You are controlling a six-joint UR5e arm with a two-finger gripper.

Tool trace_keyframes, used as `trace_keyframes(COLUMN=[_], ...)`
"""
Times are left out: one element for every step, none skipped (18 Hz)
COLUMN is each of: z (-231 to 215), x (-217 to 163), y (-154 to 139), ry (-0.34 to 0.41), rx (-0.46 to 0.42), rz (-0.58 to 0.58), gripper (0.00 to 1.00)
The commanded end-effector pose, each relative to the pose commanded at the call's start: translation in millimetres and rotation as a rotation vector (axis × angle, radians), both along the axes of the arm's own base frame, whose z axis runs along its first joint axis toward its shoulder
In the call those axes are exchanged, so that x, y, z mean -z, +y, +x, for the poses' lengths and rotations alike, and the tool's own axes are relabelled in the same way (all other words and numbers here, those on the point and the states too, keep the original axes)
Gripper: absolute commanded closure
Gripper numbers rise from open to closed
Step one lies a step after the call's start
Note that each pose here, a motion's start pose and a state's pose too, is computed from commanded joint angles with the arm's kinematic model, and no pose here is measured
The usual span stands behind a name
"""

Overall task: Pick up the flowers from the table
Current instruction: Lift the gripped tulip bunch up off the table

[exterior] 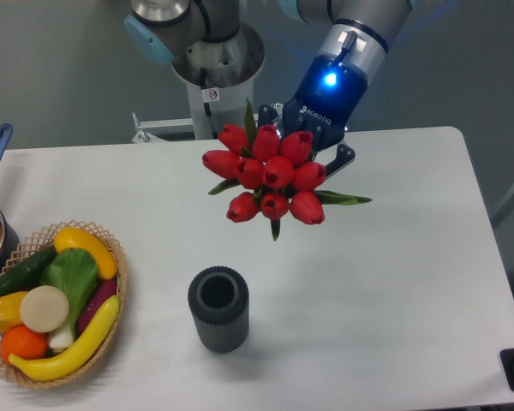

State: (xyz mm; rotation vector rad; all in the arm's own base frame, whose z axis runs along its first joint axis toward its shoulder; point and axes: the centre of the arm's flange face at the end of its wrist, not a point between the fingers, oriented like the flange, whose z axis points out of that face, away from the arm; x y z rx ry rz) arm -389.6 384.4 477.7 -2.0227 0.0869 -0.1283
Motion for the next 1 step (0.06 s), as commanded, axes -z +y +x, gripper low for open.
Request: trace_keyframes(z=[0.0], x=[0.0], y=[0.0], ry=[0.000], rx=[0.000], rz=[0.000], gripper=[0.66])
